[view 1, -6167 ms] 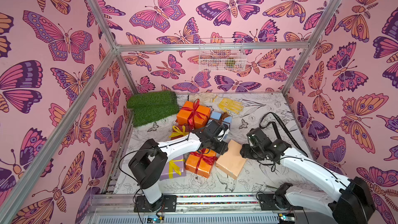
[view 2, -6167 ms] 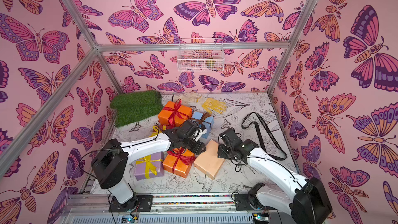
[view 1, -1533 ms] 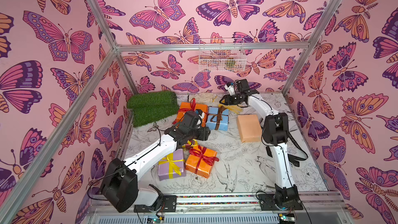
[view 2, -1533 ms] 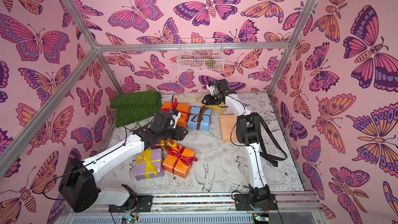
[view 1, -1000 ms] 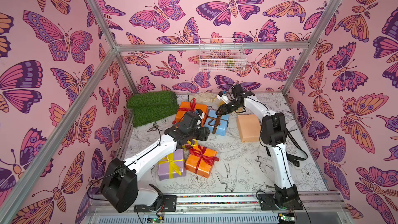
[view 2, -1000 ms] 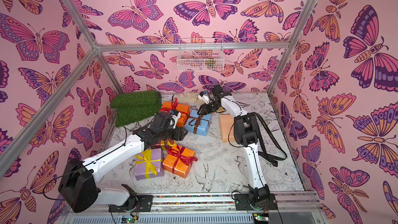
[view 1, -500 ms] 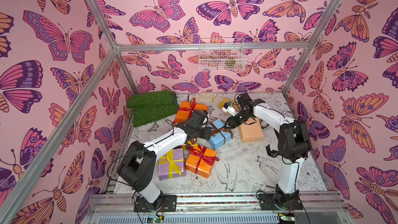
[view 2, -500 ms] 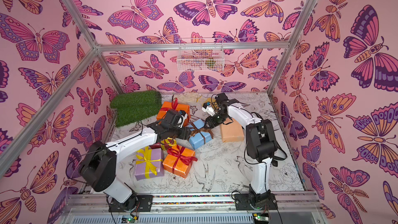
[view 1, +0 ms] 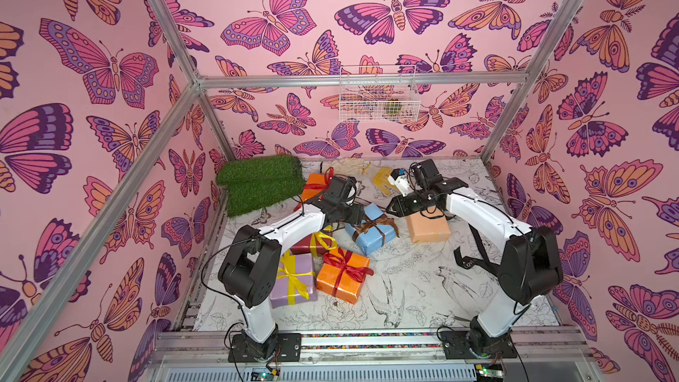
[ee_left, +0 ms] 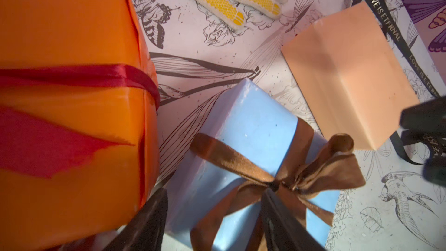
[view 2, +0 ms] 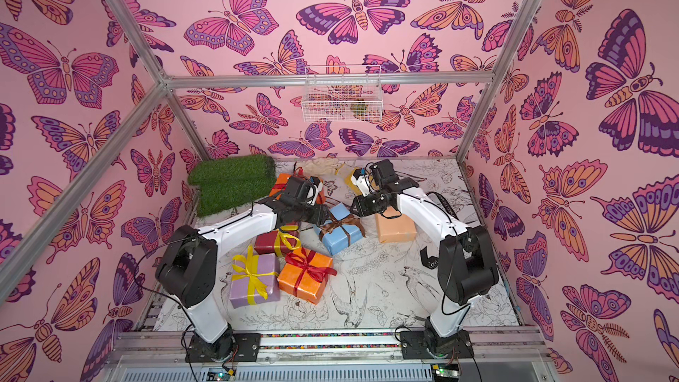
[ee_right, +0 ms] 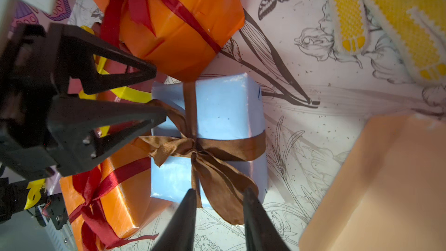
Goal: Untie the ribbon bows on the gift boxes
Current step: Move the gift box to the center of the board, then untie the ribbon from the gift box.
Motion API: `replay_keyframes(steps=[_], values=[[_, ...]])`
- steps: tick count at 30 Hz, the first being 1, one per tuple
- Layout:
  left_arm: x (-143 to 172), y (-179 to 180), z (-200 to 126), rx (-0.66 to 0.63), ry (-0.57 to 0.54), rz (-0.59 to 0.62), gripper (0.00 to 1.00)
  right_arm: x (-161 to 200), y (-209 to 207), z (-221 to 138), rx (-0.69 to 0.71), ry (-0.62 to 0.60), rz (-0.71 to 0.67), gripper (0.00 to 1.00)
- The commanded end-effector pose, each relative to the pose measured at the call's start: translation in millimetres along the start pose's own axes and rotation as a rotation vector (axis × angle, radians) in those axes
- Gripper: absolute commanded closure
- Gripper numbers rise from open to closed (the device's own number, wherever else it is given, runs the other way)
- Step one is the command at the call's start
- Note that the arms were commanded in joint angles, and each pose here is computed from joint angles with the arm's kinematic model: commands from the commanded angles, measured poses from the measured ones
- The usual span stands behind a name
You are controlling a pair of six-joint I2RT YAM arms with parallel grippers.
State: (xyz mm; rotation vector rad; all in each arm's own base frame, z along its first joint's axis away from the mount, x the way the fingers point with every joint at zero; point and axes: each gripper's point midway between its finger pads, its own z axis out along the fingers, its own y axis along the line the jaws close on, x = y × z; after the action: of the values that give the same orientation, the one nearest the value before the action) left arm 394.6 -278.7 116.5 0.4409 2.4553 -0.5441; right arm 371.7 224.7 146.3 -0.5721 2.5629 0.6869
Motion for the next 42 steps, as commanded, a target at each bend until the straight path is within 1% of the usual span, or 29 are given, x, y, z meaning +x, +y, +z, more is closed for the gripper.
replay_keyframes(steps=[1, 6, 11, 14, 19, 24, 27, 30, 32, 34, 38, 42], values=[[2, -8, 12, 0.058, 0.031, 0.022, 0.35, 7, -10, 6, 0.046, 0.003, 0.057, 0.7], [9, -9, 24, 0.075, 0.06, 0.016, 0.37, 22, -9, 9, 0.033, 0.025, 0.062, 0.7], [14, -13, 28, 0.096, 0.078, 0.031, 0.37, 35, -3, 5, -0.003, 0.012, 0.047, 0.63], [18, -20, 33, 0.131, 0.097, 0.038, 0.38, 44, 0, 5, -0.023, 0.026, 0.047, 0.59], [22, -38, 32, 0.215, 0.114, 0.074, 0.38, 56, 6, 1, -0.054, 0.026, 0.042, 0.59], [25, -47, 32, 0.247, 0.118, 0.117, 0.38, 56, -2, -10, 0.02, -0.005, 0.008, 0.62], [22, -44, 32, 0.226, 0.109, 0.113, 0.38, 50, -12, -17, 0.098, -0.048, -0.014, 0.64], [17, -41, 30, 0.202, 0.093, 0.107, 0.39, 47, -21, -19, 0.148, -0.066, 0.026, 0.65], [12, -42, 28, 0.2, 0.076, 0.108, 0.38, 48, -19, -17, 0.132, -0.042, 0.048, 0.64], [5, -45, 23, 0.207, 0.058, 0.109, 0.38, 52, -15, -14, 0.1, -0.026, 0.031, 0.64], [-7, -48, 17, 0.213, 0.027, 0.114, 0.38, 59, -14, -17, 0.099, -0.042, -0.018, 0.63], [-10, -44, 25, 0.202, 0.03, 0.112, 0.37, 58, -23, -20, 0.155, -0.072, -0.062, 0.62]])
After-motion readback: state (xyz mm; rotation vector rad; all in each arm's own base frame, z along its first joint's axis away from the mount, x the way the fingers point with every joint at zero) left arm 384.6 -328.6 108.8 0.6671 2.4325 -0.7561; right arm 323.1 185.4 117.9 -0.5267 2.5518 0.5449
